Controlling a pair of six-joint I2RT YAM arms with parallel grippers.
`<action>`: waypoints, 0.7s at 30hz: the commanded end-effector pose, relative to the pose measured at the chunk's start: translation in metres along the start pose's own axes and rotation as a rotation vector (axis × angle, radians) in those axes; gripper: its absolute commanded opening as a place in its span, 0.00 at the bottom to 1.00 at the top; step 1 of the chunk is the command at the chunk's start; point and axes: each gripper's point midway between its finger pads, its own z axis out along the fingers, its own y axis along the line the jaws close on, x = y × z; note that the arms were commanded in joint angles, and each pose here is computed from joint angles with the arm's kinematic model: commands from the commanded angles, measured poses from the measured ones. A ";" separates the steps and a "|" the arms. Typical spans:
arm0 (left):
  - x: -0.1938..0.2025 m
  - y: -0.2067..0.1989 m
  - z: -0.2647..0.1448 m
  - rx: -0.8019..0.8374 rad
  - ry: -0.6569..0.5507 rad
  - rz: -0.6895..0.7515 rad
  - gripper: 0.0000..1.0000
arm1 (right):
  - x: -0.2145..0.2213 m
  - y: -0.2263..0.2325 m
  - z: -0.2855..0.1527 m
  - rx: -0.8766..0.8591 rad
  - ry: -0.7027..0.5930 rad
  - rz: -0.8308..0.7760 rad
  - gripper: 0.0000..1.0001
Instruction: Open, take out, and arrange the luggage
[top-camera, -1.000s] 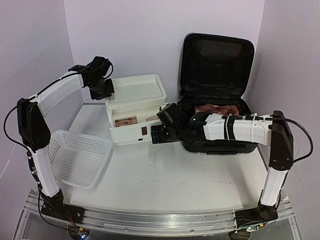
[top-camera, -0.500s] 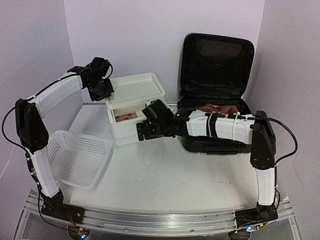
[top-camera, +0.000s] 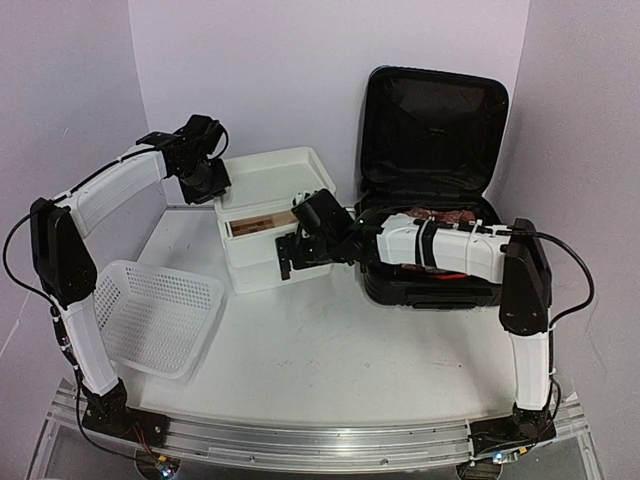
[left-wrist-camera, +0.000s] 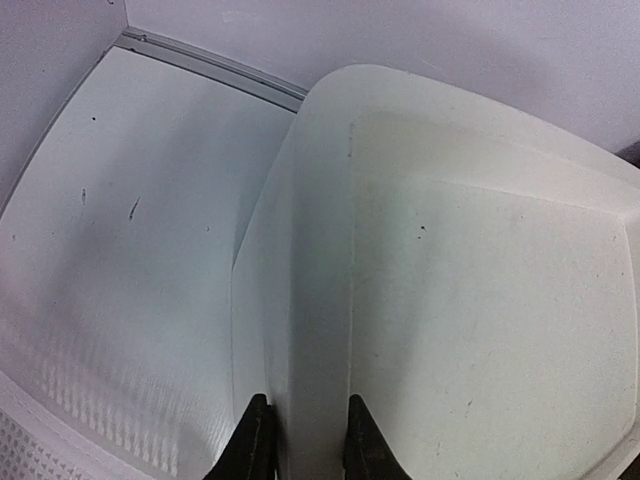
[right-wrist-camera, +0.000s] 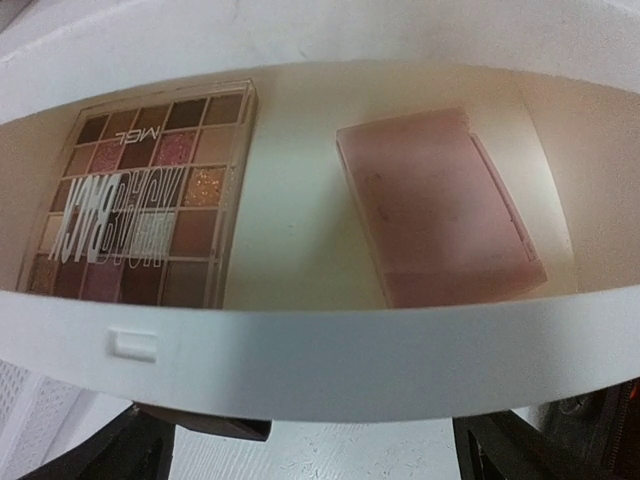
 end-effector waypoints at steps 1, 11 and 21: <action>0.069 -0.054 -0.038 0.258 0.292 -0.019 0.00 | -0.065 0.014 -0.003 -0.046 -0.174 0.026 0.98; 0.079 -0.051 -0.036 0.259 0.323 0.001 0.00 | -0.105 0.012 0.028 -0.011 -0.286 0.038 0.97; 0.067 -0.046 -0.034 0.224 0.260 0.017 0.00 | -0.051 0.027 0.005 -0.231 -0.112 -0.023 0.92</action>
